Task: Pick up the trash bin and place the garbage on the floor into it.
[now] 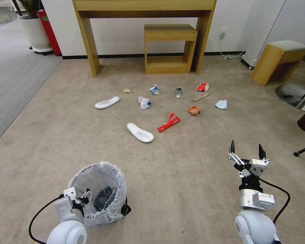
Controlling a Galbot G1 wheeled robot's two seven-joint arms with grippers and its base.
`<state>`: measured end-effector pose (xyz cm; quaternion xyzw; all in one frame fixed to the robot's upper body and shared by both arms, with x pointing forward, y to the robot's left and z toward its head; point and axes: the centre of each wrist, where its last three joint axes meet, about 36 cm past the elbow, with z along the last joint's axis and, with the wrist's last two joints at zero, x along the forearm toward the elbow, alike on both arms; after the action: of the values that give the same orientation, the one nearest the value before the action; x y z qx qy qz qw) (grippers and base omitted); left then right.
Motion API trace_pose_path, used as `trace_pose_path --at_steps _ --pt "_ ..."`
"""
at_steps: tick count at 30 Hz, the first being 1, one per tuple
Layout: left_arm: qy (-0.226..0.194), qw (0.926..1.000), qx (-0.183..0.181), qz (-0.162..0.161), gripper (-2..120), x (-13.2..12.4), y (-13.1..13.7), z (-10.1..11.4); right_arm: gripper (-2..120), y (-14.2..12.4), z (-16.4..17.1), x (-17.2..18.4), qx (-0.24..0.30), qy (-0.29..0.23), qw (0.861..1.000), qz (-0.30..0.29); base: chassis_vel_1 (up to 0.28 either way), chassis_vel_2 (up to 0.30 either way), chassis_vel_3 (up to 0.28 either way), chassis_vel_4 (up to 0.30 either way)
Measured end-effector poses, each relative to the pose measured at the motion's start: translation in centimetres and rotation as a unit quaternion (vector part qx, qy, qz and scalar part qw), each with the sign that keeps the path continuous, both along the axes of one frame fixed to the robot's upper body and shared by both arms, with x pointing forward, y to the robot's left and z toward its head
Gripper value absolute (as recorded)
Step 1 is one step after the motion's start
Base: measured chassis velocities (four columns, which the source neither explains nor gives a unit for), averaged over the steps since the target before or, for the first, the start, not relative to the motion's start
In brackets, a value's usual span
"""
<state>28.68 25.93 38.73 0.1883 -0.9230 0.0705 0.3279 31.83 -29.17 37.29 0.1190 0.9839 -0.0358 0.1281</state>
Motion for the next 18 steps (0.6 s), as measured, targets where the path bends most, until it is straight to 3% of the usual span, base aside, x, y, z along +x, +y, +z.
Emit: trace_pose_path --at_steps 10,12,18 --pt "-0.006 0.9999 -0.002 -0.009 21 -0.47 -0.26 0.70 94 0.34 0.46 -0.83 -0.003 0.001 1.000 -0.001 0.000 0.000 0.000 0.000" --pt "-0.006 0.9999 -0.002 -0.011 9 -0.54 -0.27 0.83 94 0.42 0.53 -0.96 -0.004 0.001 1.000 -0.002 0.000 0.000 0.000 0.000" --pt "-0.006 0.9999 -0.004 -0.014 3 -0.54 -0.30 0.80 93 0.46 0.55 -1.01 -0.004 0.000 1.000 -0.004 0.000 0.000 0.000 0.000"
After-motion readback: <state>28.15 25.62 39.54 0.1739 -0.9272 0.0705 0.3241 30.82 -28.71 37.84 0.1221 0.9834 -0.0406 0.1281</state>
